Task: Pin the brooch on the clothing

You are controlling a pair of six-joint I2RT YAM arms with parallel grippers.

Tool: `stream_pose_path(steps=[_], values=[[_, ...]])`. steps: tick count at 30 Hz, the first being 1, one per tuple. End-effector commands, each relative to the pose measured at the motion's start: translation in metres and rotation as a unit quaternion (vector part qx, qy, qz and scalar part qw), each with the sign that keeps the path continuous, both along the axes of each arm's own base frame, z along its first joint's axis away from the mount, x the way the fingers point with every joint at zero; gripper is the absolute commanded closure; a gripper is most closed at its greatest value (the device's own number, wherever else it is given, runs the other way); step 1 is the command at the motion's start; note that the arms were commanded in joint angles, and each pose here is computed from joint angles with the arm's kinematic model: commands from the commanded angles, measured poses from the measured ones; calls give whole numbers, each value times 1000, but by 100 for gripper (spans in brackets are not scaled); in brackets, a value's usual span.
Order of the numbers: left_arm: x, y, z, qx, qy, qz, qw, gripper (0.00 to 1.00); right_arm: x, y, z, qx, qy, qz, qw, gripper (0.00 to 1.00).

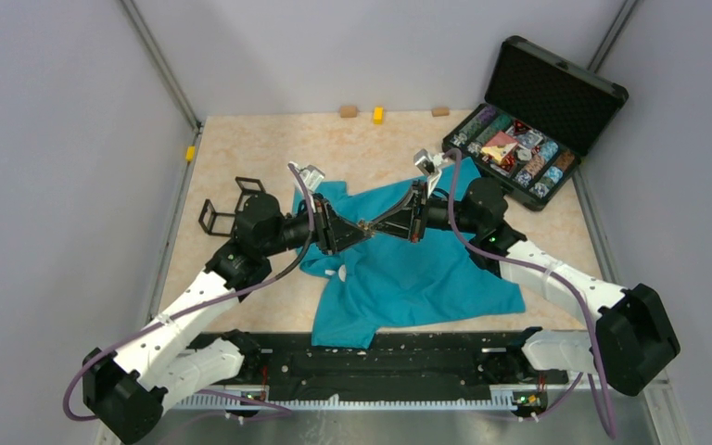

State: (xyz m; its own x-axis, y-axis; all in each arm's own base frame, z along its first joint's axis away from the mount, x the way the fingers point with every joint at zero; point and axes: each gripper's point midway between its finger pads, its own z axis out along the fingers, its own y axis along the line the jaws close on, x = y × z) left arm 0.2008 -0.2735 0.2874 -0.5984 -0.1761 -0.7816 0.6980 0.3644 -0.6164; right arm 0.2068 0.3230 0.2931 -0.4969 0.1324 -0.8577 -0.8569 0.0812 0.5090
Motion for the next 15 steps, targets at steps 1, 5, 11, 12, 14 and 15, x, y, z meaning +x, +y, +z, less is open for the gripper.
stream_pose_path(steps=[1,5,11,12,14,15], values=[[-2,1,2,-4,-19,-6,1000,71,-1,-2,28,28,-45,8,999,100],[-2,1,2,-3,-20,-6,1000,71,-2,-2,29,28,-46,9,999,100],[-4,2,2,-2,-22,-10,1000,69,-1,-2,25,24,-43,11,999,100],[-4,2,1,-1,-23,-10,1000,69,-1,-2,25,24,-42,13,999,100],[-4,2,1,0,-24,-9,1000,70,-1,-2,24,22,-41,14,999,100],[-4,2,0,0,-24,-9,1000,71,-1,-1,23,21,-39,15,999,100]])
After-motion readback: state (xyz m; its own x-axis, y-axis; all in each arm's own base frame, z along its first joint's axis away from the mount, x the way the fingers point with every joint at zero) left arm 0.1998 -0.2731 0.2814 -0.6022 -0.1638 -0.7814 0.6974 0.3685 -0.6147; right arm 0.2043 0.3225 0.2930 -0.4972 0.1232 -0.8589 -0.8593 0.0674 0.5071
